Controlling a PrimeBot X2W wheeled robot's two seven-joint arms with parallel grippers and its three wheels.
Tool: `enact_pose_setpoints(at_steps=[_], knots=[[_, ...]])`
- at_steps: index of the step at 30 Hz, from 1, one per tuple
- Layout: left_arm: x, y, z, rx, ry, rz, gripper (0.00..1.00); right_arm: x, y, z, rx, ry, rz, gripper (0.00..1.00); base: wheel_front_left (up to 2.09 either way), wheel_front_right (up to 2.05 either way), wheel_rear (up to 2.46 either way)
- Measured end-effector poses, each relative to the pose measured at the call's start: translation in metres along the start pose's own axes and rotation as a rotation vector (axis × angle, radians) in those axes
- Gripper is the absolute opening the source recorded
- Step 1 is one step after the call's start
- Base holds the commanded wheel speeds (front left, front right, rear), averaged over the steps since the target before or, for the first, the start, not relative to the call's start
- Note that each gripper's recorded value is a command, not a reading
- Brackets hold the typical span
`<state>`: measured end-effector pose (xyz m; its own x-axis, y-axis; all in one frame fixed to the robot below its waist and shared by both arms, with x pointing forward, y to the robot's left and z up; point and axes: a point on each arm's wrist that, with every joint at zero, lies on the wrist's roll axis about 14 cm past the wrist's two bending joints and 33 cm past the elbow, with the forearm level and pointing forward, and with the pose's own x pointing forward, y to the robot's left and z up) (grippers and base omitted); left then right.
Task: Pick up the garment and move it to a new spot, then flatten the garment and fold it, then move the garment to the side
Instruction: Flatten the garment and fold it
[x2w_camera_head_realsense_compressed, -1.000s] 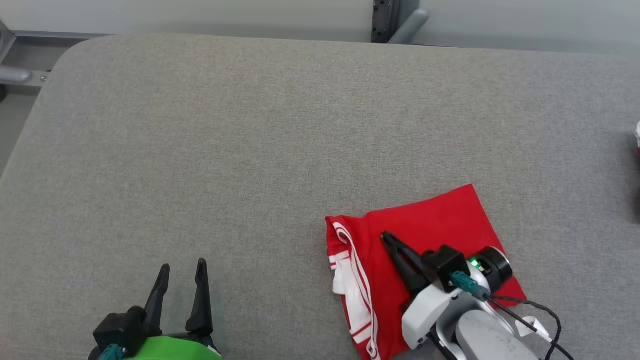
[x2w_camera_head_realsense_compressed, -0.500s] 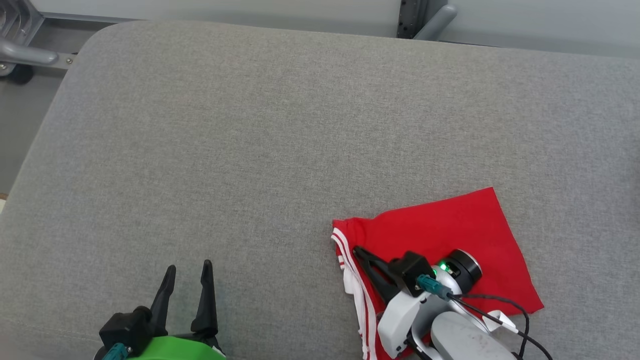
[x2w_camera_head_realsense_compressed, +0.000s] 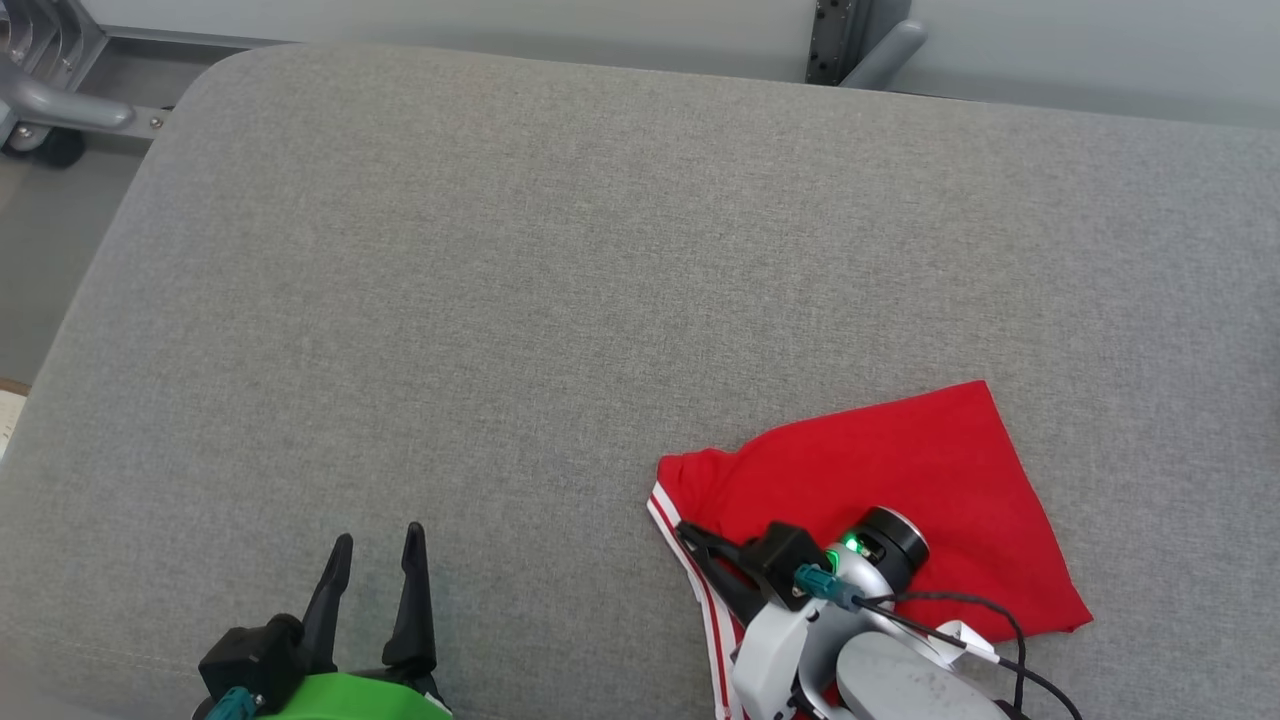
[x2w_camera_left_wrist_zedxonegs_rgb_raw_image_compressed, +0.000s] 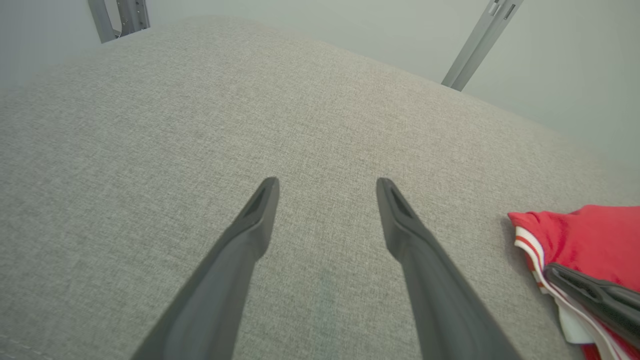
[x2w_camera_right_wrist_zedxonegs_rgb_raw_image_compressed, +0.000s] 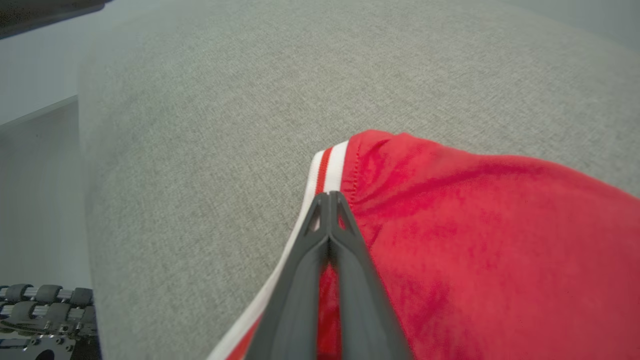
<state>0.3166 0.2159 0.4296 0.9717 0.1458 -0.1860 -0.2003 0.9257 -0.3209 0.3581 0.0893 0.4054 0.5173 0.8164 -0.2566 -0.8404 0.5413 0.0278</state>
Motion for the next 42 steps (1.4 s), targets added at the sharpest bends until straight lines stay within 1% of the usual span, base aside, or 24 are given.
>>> enact_pose_setpoints(at_steps=[3,6,7,8,9,10,12,14,19,23,25,28,31,36,38,42], knots=[[0.0,0.0,0.001,-0.007,-0.003,0.001,1.0,-0.001,-0.002,0.007,0.001,-0.021,-0.01,0.0,0.0,0.0,0.0],[-0.002,0.001,0.001,-0.009,-0.007,0.005,1.0,-0.003,-0.011,0.033,0.009,-0.104,-0.049,0.0,0.0,0.0,0.0],[-0.002,0.002,0.001,-0.009,-0.007,0.006,1.0,-0.005,-0.016,0.045,0.015,-0.143,-0.068,0.11,0.0,0.0,0.0],[-0.004,0.002,0.001,-0.01,-0.007,0.008,1.0,-0.008,-0.019,0.056,0.019,-0.181,-0.087,0.41,0.0,0.0,0.0],[-0.004,0.003,0.002,-0.011,-0.01,0.008,1.0,-0.014,-0.023,0.067,0.023,-0.222,-0.11,0.85,0.0,0.0,0.0],[-0.005,0.003,0.003,-0.009,-0.014,0.009,1.0,-0.021,-0.029,0.075,0.024,-0.255,-0.138,1.0,0.0,0.0,0.0],[-0.005,0.001,0.005,-0.002,-0.021,-0.001,1.0,-0.04,-0.047,0.088,0.017,-0.312,-0.212,1.0,0.0,0.0,0.0],[-0.004,-0.003,0.007,0.005,-0.029,-0.017,1.0,-0.064,-0.067,0.094,0.008,-0.347,-0.3,1.0,0.0,0.0,0.0],[-0.008,-0.012,0.011,0.018,-0.044,-0.055,1.0,-0.132,-0.106,0.085,0.018,-0.369,-0.524,1.0,0.0,0.0,0.0],[-0.009,-0.025,0.015,0.034,-0.062,-0.106,1.0,-0.193,-0.135,0.076,-0.008,-0.363,-0.709,1.0,0.0,0.0,0.0],[-0.009,-0.031,0.02,0.053,-0.079,-0.131,1.0,-0.224,-0.146,0.073,-0.004,-0.37,-0.806,1.0,0.0,0.0,0.0],[-0.012,-0.036,0.022,0.07,-0.088,-0.155,1.0,-0.261,-0.155,0.062,0.008,-0.364,-0.924,1.0,0.0,0.0,0.0],[-0.012,-0.04,0.026,0.073,-0.098,-0.171,1.0,-0.286,-0.159,0.044,0.034,-0.328,-1.004,1.0,0.0,0.0,0.0],[-0.015,-0.046,0.034,0.079,-0.127,-0.197,1.0,-0.298,-0.149,0.003,0.104,-0.222,-1.038,1.0,0.0,0.0,0.0],[-0.016,-0.048,0.037,0.079,-0.14,-0.206,1.0,-0.299,-0.148,-0.003,0.109,-0.205,-1.038,1.0,0.0,0.0,0.0],[-0.019,-0.049,0.039,0.077,-0.148,-0.213,1.0,-0.296,-0.146,-0.001,0.108,-0.21,-1.026,1.0,0.0,0.0,0.0]])
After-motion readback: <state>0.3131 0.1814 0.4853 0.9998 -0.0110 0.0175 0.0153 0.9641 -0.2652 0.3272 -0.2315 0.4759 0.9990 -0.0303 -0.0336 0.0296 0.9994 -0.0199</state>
